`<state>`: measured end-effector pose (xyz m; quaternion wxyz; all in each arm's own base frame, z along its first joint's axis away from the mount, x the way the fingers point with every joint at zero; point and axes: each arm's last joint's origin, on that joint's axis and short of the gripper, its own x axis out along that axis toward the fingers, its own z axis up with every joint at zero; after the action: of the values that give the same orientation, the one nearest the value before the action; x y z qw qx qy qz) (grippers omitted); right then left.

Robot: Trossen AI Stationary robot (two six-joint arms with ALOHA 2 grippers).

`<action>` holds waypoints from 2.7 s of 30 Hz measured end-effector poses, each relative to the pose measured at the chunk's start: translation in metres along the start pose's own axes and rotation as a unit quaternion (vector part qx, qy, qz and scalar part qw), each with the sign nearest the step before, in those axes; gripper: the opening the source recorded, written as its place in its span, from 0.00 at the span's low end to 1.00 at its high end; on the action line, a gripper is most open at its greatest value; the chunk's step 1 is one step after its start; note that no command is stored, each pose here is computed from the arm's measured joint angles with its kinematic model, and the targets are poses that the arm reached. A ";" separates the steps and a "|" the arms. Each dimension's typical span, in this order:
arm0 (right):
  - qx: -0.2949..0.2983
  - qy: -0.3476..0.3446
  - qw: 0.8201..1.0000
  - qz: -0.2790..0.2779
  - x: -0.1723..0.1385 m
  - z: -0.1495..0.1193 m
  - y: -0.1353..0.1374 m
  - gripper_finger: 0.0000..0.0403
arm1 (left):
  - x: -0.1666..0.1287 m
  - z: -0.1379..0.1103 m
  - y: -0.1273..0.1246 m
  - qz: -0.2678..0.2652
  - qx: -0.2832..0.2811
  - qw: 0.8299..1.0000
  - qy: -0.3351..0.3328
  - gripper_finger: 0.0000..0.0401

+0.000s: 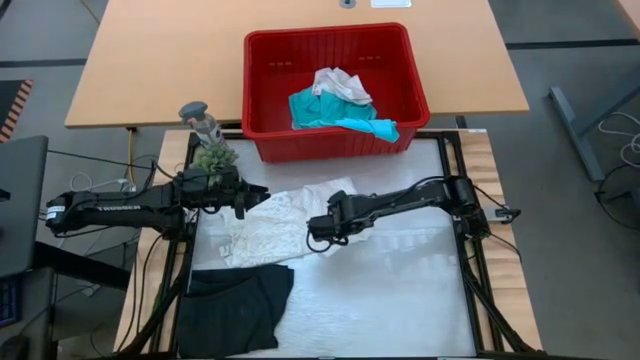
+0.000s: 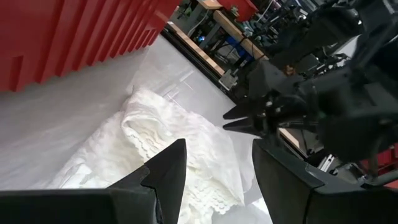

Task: Fold Laundry from Bin
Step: Fold the white dress

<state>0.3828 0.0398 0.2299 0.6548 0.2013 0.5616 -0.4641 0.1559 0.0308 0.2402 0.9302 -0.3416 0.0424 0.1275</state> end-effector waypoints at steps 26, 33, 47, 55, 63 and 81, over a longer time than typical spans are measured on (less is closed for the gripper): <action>-0.085 -0.128 0.956 0.252 0.001 0.046 0.036 0.25 | 0.000 -0.003 0.002 0.011 -0.007 1.000 0.013 0.43; -0.165 -0.106 0.946 0.257 -0.006 0.028 0.039 0.26 | 0.000 -0.003 0.002 0.013 -0.006 1.000 0.016 0.43; -0.247 -0.116 0.919 0.286 -0.005 0.017 0.055 0.65 | 0.000 -0.004 0.003 0.010 -0.001 1.000 0.025 0.43; -0.178 -0.083 0.944 0.264 0.020 0.025 0.059 0.67 | 0.000 -0.005 0.003 0.011 -0.004 0.999 0.031 0.43; -0.155 -0.072 0.948 0.269 0.029 0.032 0.060 0.57 | 0.000 -0.006 0.003 0.009 -0.006 0.999 0.038 0.43; -0.140 -0.046 0.950 0.274 0.050 0.028 0.074 0.05 | 0.000 -0.007 0.004 0.010 -0.007 0.999 0.042 0.43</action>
<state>0.4570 0.0348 0.1731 0.8038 0.2320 0.5131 -0.1919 0.1547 0.0293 0.2330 0.9241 -0.3522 0.0835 0.1227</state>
